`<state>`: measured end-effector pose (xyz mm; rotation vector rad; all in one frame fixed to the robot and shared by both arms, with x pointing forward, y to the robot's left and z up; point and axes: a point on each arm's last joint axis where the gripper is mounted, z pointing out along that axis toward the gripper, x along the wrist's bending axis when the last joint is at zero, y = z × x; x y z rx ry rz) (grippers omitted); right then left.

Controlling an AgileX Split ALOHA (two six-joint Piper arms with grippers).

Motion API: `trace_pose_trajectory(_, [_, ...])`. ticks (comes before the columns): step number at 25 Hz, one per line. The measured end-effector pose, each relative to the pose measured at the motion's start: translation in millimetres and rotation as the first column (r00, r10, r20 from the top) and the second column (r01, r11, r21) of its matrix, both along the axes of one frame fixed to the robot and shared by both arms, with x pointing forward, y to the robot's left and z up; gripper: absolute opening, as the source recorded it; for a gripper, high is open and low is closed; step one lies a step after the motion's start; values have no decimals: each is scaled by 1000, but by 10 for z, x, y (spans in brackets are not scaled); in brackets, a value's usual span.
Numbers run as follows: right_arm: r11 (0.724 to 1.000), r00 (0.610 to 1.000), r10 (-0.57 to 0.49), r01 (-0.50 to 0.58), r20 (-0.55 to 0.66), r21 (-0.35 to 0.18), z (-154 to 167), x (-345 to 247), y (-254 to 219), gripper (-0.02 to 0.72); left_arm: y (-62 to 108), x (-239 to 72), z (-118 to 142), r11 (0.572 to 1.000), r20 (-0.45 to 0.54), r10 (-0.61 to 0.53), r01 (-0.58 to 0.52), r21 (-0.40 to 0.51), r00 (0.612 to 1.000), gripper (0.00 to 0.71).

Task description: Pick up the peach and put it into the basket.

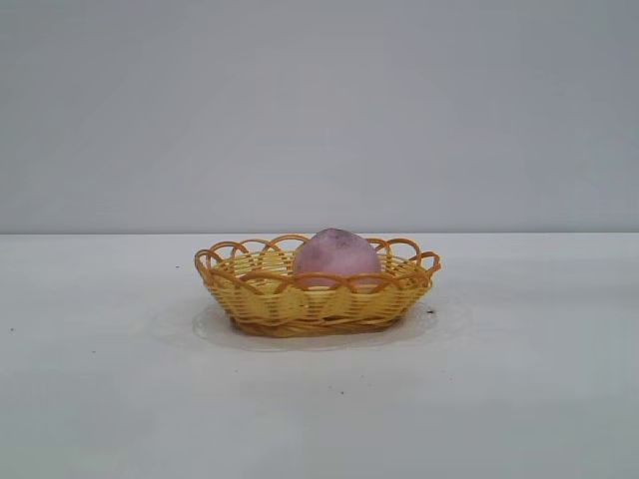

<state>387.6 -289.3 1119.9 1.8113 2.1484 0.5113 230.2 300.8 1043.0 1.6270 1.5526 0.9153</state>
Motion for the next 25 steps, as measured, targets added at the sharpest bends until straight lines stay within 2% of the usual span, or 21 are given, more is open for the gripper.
trace_pose_trajectory(6, [1000,993,-10,8,117,21,-278,-791,0,370,0,0,0,1000,0,0,0,0,1000,434])
trace_pose_trajectory(13, [999,963,-31,20,269,44,-688,-1321,-4,370,0,0,0,1000,0,0,0,0,1000,434])
trace_pose_trajectory(16, [998,930,-51,31,363,61,-718,-1472,-8,370,0,0,0,1000,0,0,0,0,1000,434])
trace_pose_trajectory(20, [998,881,-63,44,470,51,-725,-1639,-34,370,0,0,0,1000,0,0,0,0,1000,434])
trace_pose_trajectory(25, [998,858,-65,50,509,44,-731,-1652,-48,370,1,0,0,1000,0,1,-1,1,1000,434])
